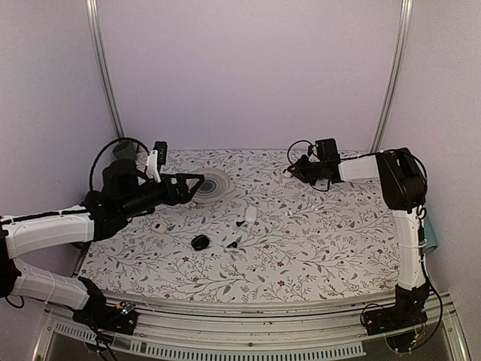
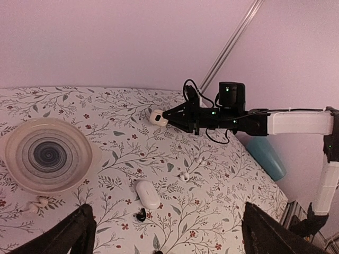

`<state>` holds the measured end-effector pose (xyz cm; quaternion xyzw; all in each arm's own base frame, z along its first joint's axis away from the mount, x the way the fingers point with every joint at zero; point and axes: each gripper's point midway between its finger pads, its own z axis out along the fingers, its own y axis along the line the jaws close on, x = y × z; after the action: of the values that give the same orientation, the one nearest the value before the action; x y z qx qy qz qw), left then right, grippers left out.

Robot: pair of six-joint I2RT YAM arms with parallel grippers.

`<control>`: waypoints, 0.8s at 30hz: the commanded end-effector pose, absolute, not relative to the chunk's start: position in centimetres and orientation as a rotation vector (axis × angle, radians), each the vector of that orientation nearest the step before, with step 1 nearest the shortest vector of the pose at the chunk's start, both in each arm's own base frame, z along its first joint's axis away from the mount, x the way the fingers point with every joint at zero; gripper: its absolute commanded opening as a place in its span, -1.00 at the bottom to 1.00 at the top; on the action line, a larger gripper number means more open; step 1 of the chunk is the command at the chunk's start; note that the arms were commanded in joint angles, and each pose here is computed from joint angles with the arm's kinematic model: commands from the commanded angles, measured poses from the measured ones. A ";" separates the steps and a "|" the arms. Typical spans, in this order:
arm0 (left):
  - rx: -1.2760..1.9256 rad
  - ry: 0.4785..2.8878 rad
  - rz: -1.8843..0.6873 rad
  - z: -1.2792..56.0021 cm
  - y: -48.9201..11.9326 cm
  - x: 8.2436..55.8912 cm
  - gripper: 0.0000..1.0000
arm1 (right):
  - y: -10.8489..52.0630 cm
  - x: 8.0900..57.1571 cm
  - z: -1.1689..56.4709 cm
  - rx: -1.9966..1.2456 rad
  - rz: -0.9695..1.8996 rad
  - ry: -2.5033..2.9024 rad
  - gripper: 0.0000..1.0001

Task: Insert the wireless bluetooth earbuds into the charging case
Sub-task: Place the charging case at the center of the board.

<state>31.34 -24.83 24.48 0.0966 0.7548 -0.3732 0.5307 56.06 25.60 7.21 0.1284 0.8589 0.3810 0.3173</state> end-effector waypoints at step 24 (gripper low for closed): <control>0.221 1.776 -0.881 26.2 -24.7 32.1 0.92 | 23.2 58.5 2.8 0.418 0.874 2.355 -0.55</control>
<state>31.59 -24.97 25.22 0.0988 0.7529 -0.3716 0.5340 58.56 24.24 4.05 0.1504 0.8705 0.3582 0.3021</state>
